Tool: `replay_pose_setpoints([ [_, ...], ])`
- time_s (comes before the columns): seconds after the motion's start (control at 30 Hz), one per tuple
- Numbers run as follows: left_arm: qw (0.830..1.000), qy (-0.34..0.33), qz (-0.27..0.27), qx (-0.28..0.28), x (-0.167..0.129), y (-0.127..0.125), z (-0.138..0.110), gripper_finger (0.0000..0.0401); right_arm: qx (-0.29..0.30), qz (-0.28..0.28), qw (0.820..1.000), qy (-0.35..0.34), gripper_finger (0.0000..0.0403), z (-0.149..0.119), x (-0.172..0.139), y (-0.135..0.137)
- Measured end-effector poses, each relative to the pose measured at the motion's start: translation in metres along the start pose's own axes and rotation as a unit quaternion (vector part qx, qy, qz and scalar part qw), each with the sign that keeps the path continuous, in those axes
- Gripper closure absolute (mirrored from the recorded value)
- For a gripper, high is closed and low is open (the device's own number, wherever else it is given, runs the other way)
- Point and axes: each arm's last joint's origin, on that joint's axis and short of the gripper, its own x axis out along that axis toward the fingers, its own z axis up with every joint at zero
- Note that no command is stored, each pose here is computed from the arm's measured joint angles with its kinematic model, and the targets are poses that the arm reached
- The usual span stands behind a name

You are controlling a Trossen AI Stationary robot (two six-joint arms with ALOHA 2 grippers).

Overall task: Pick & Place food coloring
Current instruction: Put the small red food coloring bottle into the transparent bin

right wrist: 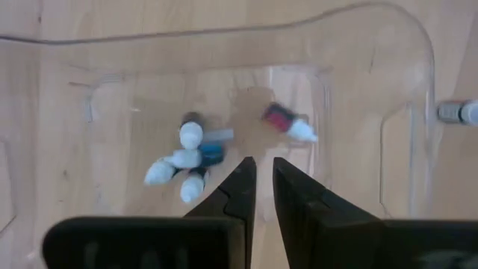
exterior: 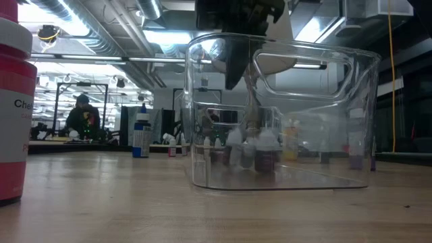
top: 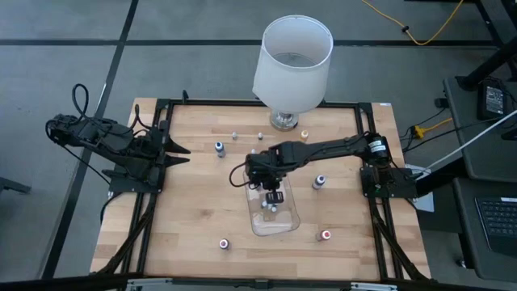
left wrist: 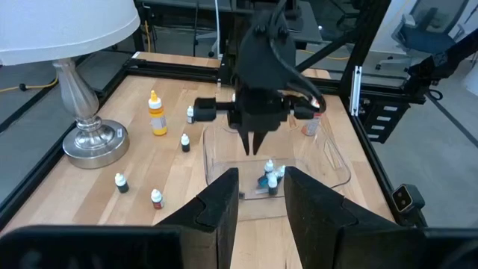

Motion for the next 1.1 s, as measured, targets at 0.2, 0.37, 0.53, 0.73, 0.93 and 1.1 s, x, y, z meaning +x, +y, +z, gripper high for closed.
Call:
replay_pose_setpoints([
  [0.2, 1.0, 0.0, 0.0, -0.012, 0.0001, -0.0001, 0.0001, 0.0297, -0.006, -0.001, 1.0, -0.01, 0.0351, 0.0, 0.0063, -0.002],
  [0.37, 1.0, -0.001, 0.0, -0.014, 0.0001, -0.0001, 0.0001, 0.0297, -0.021, -0.002, 1.0, -0.01, 0.035, -0.0001, 0.0062, -0.0037],
  [0.53, 1.0, -0.001, 0.001, -0.014, 0.0001, 0.0, 0.0002, 0.0297, -0.025, -0.003, 1.0, -0.011, 0.035, -0.0002, 0.006, -0.0068],
  [0.73, 1.0, -0.001, 0.001, -0.014, 0.0001, -0.0001, 0.0002, 0.0297, -0.026, -0.005, 1.0, -0.011, 0.035, -0.0002, 0.0059, -0.0085],
  [0.93, 1.0, 0.005, -0.012, -0.012, -0.0006, -0.0004, -0.0008, 0.0297, -0.011, -0.004, 1.0, -0.013, 0.035, 0.0001, 0.0059, -0.008],
  [1.1, 0.999, 0.008, -0.031, -0.013, -0.0003, -0.0017, -0.0005, 0.0297, -0.011, -0.006, 0.999, -0.03, 0.035, 0.0034, 0.0057, -0.0084],
])
